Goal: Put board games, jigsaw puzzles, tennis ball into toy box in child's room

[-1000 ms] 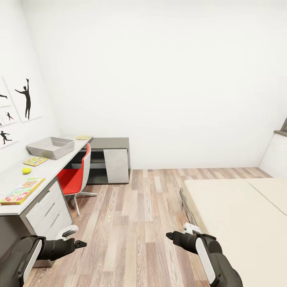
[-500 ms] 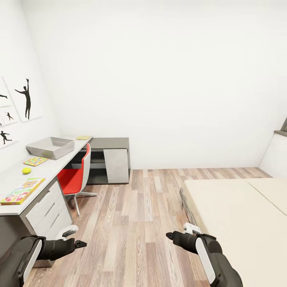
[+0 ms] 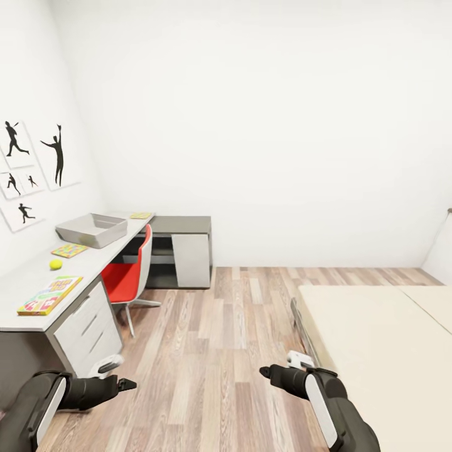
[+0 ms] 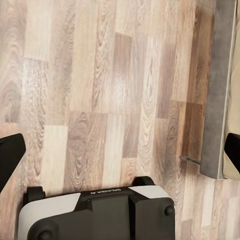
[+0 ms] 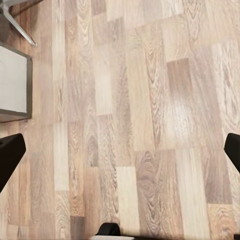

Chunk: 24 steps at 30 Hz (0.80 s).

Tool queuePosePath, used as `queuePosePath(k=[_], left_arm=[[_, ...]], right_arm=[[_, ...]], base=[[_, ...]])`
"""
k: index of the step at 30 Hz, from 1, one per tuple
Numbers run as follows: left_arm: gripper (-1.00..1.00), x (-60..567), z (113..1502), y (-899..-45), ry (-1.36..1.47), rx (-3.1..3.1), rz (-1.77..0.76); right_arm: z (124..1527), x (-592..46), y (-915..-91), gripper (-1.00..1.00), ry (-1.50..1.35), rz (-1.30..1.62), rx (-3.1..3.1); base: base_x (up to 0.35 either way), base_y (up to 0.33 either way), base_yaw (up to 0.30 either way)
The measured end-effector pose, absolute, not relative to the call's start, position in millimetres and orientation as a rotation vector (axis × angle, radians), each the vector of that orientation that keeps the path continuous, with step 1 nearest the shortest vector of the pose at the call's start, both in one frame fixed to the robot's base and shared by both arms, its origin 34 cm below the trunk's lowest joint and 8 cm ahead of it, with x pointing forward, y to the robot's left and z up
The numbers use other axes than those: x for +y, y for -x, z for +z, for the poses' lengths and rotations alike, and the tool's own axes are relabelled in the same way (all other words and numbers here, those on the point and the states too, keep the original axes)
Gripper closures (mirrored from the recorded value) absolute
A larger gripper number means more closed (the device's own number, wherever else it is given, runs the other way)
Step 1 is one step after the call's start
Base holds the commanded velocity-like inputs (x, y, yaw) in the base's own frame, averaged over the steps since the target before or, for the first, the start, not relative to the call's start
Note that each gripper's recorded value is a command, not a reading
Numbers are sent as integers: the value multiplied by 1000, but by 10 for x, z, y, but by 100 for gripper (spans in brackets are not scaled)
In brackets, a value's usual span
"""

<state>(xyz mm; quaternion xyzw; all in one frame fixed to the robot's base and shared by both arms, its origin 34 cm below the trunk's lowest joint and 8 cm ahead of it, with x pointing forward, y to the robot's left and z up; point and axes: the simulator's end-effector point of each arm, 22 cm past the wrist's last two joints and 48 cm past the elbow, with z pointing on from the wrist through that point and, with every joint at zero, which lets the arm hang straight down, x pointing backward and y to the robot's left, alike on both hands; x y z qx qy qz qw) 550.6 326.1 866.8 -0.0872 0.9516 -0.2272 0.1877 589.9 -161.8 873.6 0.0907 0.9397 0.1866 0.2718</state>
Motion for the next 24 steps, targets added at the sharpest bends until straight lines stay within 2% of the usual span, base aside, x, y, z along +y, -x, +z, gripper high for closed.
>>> queuePosePath(k=[24], left_arm=[[-100,3261,8669,-5509,245,2677,-639]], right_arm=[[8737,-1600,-5896,-100,-235,501,2532]], base=[[0,0,11]])
